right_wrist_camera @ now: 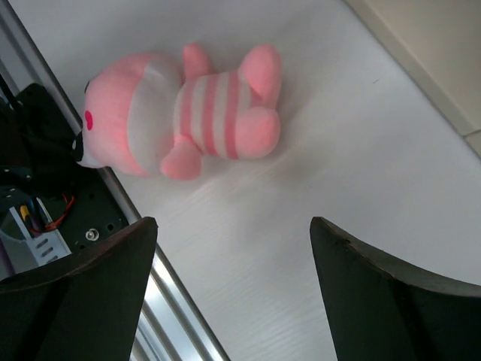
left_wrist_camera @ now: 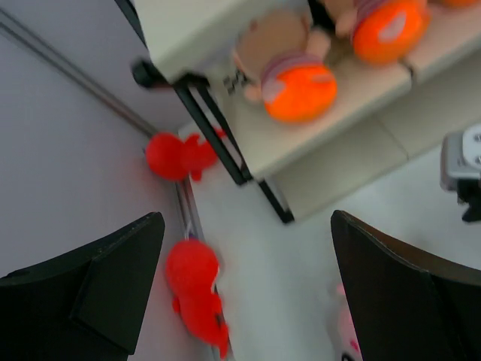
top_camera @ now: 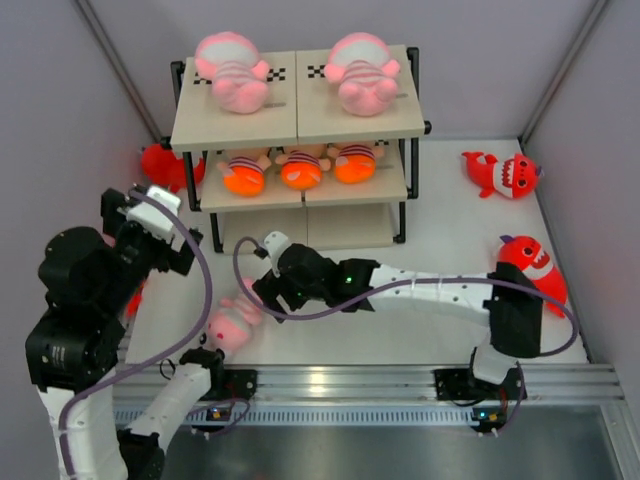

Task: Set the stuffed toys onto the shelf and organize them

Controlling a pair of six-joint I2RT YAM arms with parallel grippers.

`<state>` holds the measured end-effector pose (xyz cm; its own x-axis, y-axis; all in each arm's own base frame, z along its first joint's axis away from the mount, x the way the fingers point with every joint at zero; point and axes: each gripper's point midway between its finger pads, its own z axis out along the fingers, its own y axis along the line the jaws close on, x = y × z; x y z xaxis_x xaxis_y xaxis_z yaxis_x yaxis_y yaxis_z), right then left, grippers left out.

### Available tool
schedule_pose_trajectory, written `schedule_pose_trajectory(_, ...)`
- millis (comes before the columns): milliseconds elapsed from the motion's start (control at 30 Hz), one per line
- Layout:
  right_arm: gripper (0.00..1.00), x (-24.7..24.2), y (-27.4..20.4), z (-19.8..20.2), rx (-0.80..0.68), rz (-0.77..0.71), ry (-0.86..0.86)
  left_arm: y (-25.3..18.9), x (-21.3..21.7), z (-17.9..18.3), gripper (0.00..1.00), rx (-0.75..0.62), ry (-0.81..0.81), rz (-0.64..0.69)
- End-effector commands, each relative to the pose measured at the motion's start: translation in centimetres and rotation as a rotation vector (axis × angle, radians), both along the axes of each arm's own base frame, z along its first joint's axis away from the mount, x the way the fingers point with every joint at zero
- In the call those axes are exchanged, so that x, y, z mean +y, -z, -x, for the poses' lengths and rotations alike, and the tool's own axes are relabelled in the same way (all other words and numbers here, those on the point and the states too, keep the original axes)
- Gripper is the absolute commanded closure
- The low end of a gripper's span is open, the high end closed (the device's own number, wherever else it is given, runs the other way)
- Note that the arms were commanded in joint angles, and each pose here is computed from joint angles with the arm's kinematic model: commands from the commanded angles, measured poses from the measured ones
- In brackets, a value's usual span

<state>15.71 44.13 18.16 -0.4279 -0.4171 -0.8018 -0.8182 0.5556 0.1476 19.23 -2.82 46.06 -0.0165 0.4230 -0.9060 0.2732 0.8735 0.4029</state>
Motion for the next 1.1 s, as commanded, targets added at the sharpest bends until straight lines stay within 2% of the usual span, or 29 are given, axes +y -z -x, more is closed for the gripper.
schedule_pose_trajectory(0, 0.16, 4.5, -2.2, 0.2, -0.031, -0.111, -0.082, 11.3, 3.7, 2.8, 0.02, 0.381, -0.121, -0.208)
schedule_pose_trajectory(33, 0.17, 5.0, -1.8, 0.0, -0.023, -0.110, -0.098, 13.7, 4.3, 3.5, 0.02, 0.450, -0.137, -0.238)
schedule_pose_trajectory(133, 0.17, 6.7, 1.2, -0.3, 0.056, -0.117, -0.156, 17.8, 5.8, 5.7, 0.02, 0.547, -0.188, -0.294)
schedule_pose_trajectory(233, 0.18, 7.9, 5.6, -1.3, 0.145, -0.091, -0.167, 20.0, 6.2, 6.6, 0.02, 0.587, -0.212, -0.287)
schedule_pose_trajectory(333, 0.20, 8.4, 7.8, -2.3, 0.183, -0.091, -0.154, 21.0, 5.9, 6.7, 0.02, 0.611, -0.206, -0.264)
schedule_pose_trajectory(400, 0.25, 8.6, 8.4, -2.6, 0.205, -0.114, -0.148, 21.2, 5.9, 6.8, 0.02, 0.617, -0.208, -0.258)
schedule_pose_trajectory(433, 0.33, 8.3, 9.3, -2.6, 0.224, -0.102, -0.141, 21.2, 5.9, 6.8, 0.02, 0.613, -0.207, -0.258)
schedule_pose_trajectory(467, 0.39, 9.0, 8.7, -3.0, 0.212, -0.150, -0.141, 21.2, 5.9, 6.8, 0.02, 0.615, -0.209, -0.258)
schedule_pose_trajectory(533, 0.47, 8.8, 9.5, -3.2, 0.234, -0.156, -0.123, 21.0, 5.9, 6.8, 0.02, 0.610, -0.210, -0.260)
schedule_pose_trajectory(600, 0.43, 8.8, 9.3, -3.9, 0.231, -0.181, -0.101, 21.0, 5.9, 6.7, 0.02, 0.610, -0.208, -0.260)
schedule_pose_trajectory(633, 0.36, 8.9, 9.4, -4.0, 0.233, -0.186, -0.098, 21.0, 5.8, 6.7, 0.02, 0.613, -0.204, -0.258)
schedule_pose_trajectory(700, 0.32, 8.8, 9.1, -4.6, 0.241, -0.200, -0.095, 21.0, 5.8, 6.7, 0.02, 0.611, -0.201, -0.260)
schedule_pose_trajectory(1000, 0.31, 8.6, 7.3, -8.0, 0.223, -0.237, -0.067, 24.0, 5.3, 7.1, 0.02, 0.691, -0.157, -0.266)
schedule_pose_trajectory(1067, 0.32, 8.8, 8.4, -7.7, 0.244, -0.219, -0.087, 23.8, 5.3, 7.0, 0.02, 0.685, -0.160, -0.266)
